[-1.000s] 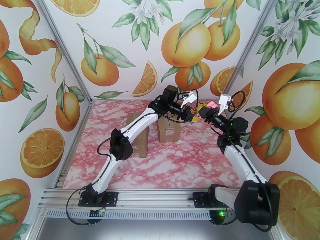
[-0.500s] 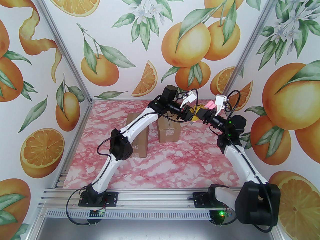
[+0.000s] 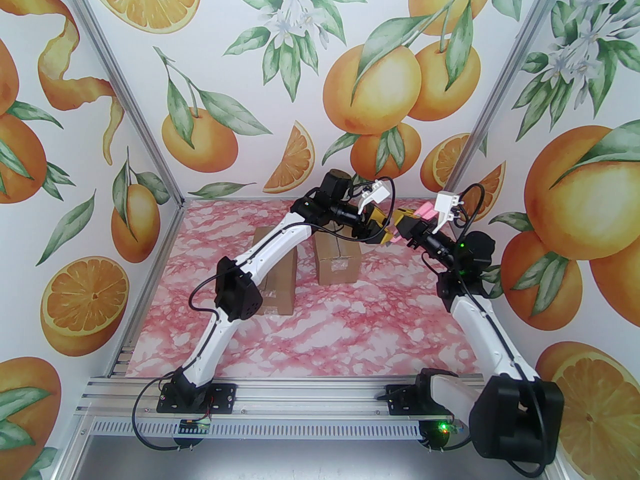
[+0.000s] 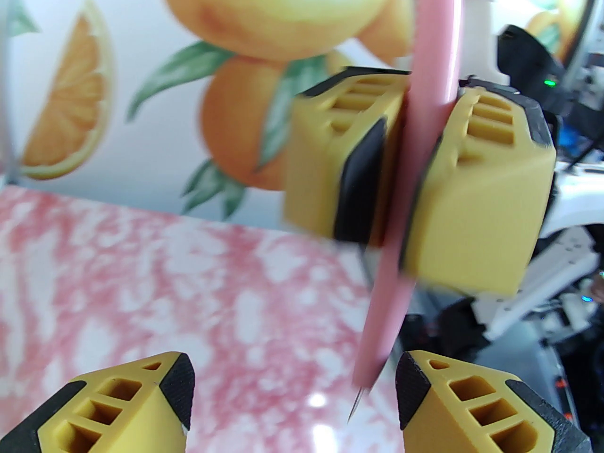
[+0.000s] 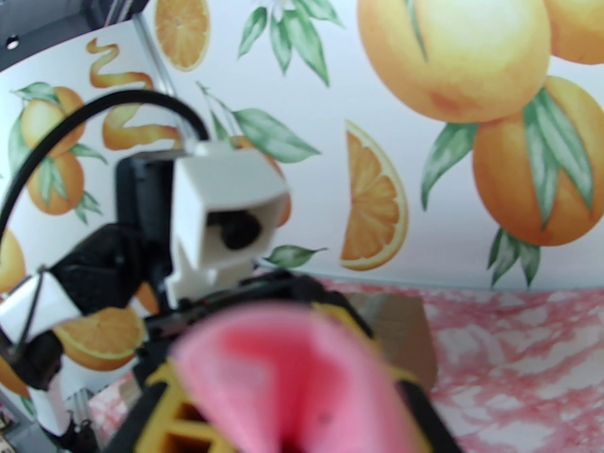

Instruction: Unpack the express box

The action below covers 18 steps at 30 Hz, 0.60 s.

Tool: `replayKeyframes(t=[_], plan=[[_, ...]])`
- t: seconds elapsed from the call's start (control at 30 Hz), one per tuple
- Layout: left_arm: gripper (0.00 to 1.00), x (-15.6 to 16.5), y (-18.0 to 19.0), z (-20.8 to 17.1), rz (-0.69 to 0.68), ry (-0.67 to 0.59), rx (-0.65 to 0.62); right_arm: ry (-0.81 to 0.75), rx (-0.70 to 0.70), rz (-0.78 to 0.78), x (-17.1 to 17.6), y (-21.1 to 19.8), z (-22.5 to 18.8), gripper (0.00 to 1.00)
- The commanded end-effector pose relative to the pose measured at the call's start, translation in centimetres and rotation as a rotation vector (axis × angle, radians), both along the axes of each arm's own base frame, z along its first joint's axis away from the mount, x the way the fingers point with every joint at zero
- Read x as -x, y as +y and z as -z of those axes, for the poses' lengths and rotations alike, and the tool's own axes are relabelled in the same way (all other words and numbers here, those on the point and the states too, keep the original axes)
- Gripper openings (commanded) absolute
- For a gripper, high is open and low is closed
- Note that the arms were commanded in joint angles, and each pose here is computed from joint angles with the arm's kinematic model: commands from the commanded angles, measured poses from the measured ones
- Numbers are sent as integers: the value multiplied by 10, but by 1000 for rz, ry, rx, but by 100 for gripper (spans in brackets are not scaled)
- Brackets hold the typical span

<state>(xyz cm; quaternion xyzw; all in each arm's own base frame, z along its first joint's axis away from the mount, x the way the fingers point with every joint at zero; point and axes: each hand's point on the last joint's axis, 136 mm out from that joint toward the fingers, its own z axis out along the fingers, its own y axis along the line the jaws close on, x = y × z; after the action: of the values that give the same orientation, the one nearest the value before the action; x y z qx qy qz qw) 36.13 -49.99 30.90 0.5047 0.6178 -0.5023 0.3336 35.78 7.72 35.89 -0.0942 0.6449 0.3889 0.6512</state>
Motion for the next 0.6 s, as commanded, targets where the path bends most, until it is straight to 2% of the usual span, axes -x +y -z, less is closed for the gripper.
replayKeyframes(t=[0.0, 0.1, 0.17, 0.3, 0.47, 0.57], plan=[[78, -31, 35, -41, -215, -147, 3, 59, 22, 184, -18, -25, 21, 0], [78, -61, 71, -47, -398, -158, -31, 108, 80, 251, -27, -23, 31, 0], [79, -83, 106, -47, -560, -161, -77, 138, 153, 268, -32, -7, 36, 0], [79, -106, 190, -33, -814, -70, -150, 163, 133, 257, -39, 18, 30, 0], [80, -87, 293, 1, -1028, 17, -226, 178, 183, 261, -40, 57, 13, 0], [80, -64, 334, 32, -1103, 83, -297, 219, 242, 210, -43, 90, 15, 0]])
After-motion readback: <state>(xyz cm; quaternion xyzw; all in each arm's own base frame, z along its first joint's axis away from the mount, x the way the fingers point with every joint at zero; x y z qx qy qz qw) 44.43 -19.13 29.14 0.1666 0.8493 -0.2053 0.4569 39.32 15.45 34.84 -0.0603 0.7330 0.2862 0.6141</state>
